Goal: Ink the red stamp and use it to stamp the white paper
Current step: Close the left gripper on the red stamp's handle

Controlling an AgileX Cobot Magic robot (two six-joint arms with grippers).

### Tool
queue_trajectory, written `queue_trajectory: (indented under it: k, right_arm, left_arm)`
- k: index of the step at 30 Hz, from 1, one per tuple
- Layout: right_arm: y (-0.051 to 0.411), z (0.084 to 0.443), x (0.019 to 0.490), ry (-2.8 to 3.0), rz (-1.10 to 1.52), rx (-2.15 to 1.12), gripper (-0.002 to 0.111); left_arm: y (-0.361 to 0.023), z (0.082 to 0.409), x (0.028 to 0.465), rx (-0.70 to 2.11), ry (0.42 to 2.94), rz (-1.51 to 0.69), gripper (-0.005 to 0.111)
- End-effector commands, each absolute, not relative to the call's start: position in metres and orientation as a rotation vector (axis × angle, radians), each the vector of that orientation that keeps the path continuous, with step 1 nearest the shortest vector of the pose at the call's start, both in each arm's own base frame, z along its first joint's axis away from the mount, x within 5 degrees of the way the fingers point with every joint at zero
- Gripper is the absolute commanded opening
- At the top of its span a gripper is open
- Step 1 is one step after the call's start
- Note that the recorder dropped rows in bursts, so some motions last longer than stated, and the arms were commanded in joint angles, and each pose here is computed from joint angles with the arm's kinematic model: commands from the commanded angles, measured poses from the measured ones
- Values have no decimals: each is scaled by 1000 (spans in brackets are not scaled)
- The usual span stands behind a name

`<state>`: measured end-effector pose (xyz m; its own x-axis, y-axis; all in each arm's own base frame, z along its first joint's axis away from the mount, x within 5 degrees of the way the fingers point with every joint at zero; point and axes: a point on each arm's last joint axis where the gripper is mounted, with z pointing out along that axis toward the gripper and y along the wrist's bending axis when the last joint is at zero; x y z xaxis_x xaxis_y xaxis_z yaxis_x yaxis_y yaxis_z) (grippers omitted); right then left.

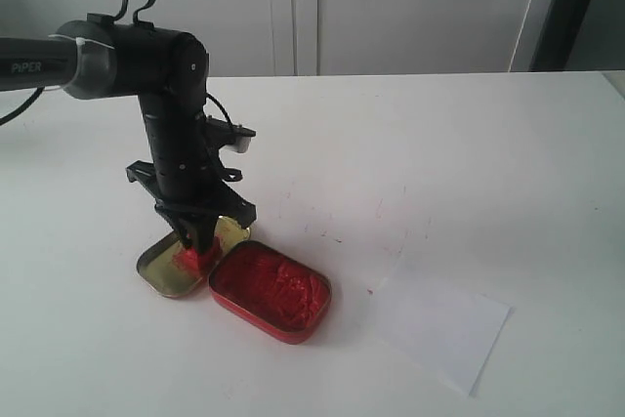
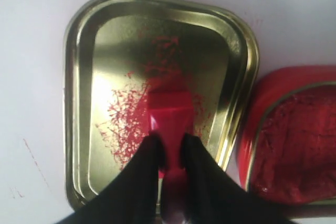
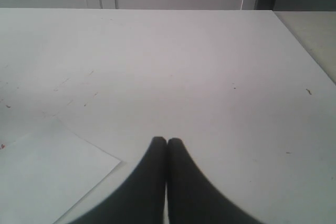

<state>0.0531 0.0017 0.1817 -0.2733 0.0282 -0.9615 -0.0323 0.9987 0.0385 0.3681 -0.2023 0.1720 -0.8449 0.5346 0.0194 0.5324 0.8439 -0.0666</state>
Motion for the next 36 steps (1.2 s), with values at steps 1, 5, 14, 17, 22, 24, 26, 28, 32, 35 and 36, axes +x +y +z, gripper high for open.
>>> queue_trajectory:
  k: [1, 5, 14, 17, 22, 24, 26, 28, 32, 35, 36]
  right_arm:
    - [2, 182, 53, 1833, 54, -7, 0]
    - [2, 182, 53, 1833, 54, -7, 0]
    - [2, 182, 53, 1833, 54, -7, 0]
    - [2, 182, 53, 1833, 54, -7, 0]
    - [2, 182, 53, 1833, 54, -7, 0]
    - [2, 182, 53, 1833, 54, -7, 0]
    - [2, 182, 53, 1833, 54, -7, 0]
    - [2, 182, 53, 1833, 54, -7, 0]
    - [2, 182, 53, 1833, 54, -7, 0]
    - [2, 182, 53, 1833, 54, -7, 0]
    - [2, 182, 53, 1833, 54, -7, 0]
  left_arm:
    - [-201, 168, 366, -868, -2951, 60, 0]
    - [-201, 168, 366, -868, -2951, 60, 0]
    - [-200, 179, 365, -880, -2966, 57, 0]
    - [-199, 186, 364, -891, -2982, 50, 0]
    - [-196, 196, 363, -907, -2995, 25, 0]
    - [-195, 200, 362, -911, -3003, 25, 0]
    - [-195, 206, 361, -915, -3015, 28, 0]
    - [-194, 211, 360, -919, -3028, 33, 0]
    - [-194, 218, 359, -924, -3043, 38, 0]
    - [-194, 218, 359, -923, -3041, 37, 0]
    - [-194, 218, 359, -926, -3040, 37, 0]
